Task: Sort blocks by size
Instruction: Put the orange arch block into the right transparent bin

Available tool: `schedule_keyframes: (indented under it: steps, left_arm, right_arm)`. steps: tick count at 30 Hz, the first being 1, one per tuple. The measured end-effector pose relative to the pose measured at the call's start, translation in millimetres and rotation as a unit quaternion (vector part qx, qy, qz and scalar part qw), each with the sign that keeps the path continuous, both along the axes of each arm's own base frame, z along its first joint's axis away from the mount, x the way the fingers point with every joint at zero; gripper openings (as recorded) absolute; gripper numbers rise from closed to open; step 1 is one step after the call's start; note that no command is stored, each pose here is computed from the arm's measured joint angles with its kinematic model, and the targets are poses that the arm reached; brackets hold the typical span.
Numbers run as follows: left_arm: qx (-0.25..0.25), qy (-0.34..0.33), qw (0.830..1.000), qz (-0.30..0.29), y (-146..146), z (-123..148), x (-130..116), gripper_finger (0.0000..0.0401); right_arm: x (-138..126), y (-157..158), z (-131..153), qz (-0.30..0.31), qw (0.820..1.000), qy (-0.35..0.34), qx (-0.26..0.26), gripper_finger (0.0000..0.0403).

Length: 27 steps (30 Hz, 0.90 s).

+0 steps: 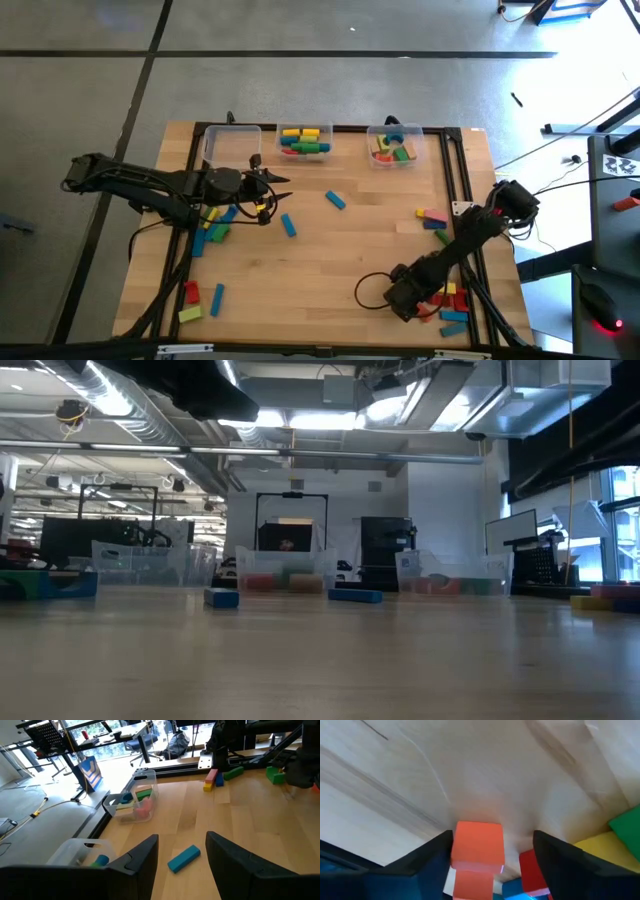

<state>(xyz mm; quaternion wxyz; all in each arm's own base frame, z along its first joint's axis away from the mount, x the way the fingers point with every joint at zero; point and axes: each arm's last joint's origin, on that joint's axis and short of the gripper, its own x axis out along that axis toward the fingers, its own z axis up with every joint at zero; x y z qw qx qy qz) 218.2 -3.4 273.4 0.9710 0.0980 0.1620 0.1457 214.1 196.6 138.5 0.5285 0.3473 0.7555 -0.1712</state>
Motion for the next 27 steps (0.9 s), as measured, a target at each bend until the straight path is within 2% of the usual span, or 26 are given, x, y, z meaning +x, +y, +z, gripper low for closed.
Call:
schedule_keyframes:
  steps: [9,13,16,22,27]
  left_arm:
    - [0.0,-0.001,1.0,0.0,0.1,0.1,0.1,0.0159]
    - [0.0,-0.001,1.0,0.0,0.1,0.1,0.1,0.0159]
    - [0.0,-0.001,1.0,0.0,0.1,0.1,0.1,0.0159]
    - [0.0,-0.001,1.0,0.0,0.0,0.1,0.1,0.0159]
    - [0.0,-0.001,1.0,0.0,0.0,0.0,0.3,0.0159]
  right_arm:
    - [2.4,-2.3,0.0,0.007,1.0,-0.008,0.002,0.0169]
    - [2.4,-2.3,0.1,0.017,1.0,-0.009,0.006,0.0138]
    - [2.5,-2.4,0.1,0.019,1.0,-0.01,0.007,0.0134]
    - [8.5,-9.3,0.1,0.012,1.0,-0.014,0.008,0.0158]
    - [18.9,-22.3,0.4,0.014,0.999,-0.026,0.014,0.0153]
